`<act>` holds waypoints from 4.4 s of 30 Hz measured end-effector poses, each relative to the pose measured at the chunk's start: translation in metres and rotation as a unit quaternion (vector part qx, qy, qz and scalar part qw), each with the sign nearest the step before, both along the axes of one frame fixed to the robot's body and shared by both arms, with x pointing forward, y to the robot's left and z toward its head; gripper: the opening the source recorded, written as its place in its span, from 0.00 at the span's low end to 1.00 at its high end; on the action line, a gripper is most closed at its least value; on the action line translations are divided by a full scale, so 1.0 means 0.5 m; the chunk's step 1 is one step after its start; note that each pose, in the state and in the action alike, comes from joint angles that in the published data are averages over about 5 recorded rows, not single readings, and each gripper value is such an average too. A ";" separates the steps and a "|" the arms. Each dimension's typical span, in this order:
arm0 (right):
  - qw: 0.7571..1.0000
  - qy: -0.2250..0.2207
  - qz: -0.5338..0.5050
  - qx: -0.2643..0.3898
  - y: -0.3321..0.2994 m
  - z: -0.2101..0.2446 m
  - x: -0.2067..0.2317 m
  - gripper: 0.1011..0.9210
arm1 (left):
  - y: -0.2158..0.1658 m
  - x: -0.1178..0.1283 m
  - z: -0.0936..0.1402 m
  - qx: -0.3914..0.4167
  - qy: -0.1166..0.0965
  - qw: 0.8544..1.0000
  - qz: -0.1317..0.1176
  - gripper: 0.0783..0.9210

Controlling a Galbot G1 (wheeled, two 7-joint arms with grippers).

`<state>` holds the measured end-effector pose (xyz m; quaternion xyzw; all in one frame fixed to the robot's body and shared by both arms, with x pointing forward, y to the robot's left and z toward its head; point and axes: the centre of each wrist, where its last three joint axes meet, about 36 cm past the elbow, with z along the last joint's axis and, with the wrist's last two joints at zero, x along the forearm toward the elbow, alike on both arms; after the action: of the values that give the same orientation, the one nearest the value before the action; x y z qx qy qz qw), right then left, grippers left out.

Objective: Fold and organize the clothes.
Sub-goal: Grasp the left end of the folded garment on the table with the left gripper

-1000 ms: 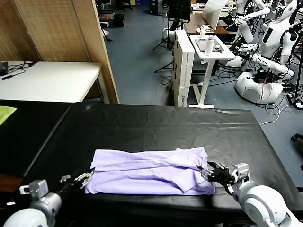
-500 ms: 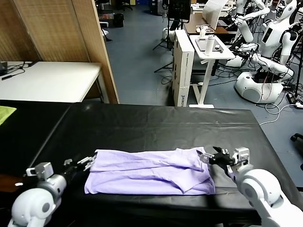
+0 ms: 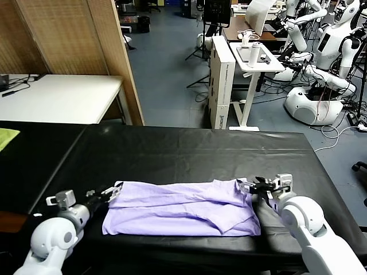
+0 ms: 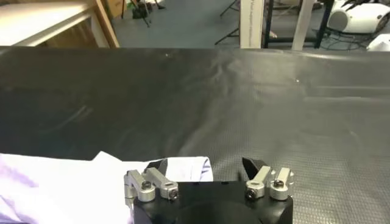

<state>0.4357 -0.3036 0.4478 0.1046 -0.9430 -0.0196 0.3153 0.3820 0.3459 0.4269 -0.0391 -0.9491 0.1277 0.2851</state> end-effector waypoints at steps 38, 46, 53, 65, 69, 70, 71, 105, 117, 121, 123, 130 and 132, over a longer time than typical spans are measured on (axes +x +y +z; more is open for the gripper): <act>1.000 0.002 -0.020 0.011 0.010 -0.020 -0.024 0.05 | -0.018 0.003 0.015 -0.014 -0.012 1.000 -0.008 0.17; 1.000 0.001 -0.019 0.012 0.012 -0.018 -0.021 0.05 | -0.027 0.012 0.001 -0.019 -0.006 1.000 -0.008 0.75; 1.000 0.000 -0.021 0.012 0.010 -0.018 -0.019 0.05 | -0.032 0.014 -0.008 -0.024 -0.002 1.000 -0.008 0.95; 0.999 0.000 -0.054 0.005 0.011 -0.029 -0.032 0.05 | -0.035 0.013 -0.009 -0.020 -0.007 1.000 -0.003 0.15; 0.998 0.000 -0.062 0.007 0.015 -0.033 -0.037 0.05 | -0.035 0.015 -0.006 -0.020 -0.010 1.000 -0.003 0.08; 0.998 0.000 -0.063 0.008 0.016 -0.033 -0.036 0.05 | -0.035 0.016 -0.005 -0.020 -0.010 1.000 -0.003 0.08; 0.998 0.000 -0.064 0.008 0.016 -0.033 -0.036 0.05 | -0.036 0.015 -0.004 -0.020 -0.011 1.000 -0.003 0.08; 0.998 -0.043 -0.039 -0.006 -0.019 0.064 -0.082 0.91 | -0.004 -0.067 0.073 -0.004 -0.001 1.000 -0.010 0.67; 0.997 -0.057 -0.042 -0.004 -0.040 0.099 -0.114 0.98 | 0.031 -0.104 0.070 -0.095 0.024 0.994 -0.038 0.98; 0.997 -0.057 -0.043 -0.005 -0.042 0.101 -0.118 0.98 | 0.034 -0.105 0.054 -0.097 0.029 0.994 -0.041 0.98; 0.997 -0.056 -0.044 -0.005 -0.042 0.099 -0.119 0.98 | 0.036 -0.103 0.048 -0.095 0.031 0.994 -0.040 0.98; 0.997 -0.056 -0.045 -0.004 -0.041 0.098 -0.120 0.98 | 0.042 -0.099 0.026 -0.100 0.042 0.994 -0.034 0.98; 0.997 -0.056 -0.045 -0.003 -0.041 0.098 -0.120 0.98 | 0.039 -0.098 0.021 -0.104 0.043 0.993 -0.034 0.98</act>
<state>0.3756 -0.3239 0.4968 0.0617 -0.9631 -0.0247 0.2609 0.3330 0.3655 0.4375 -0.0952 -0.9157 0.2176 0.3241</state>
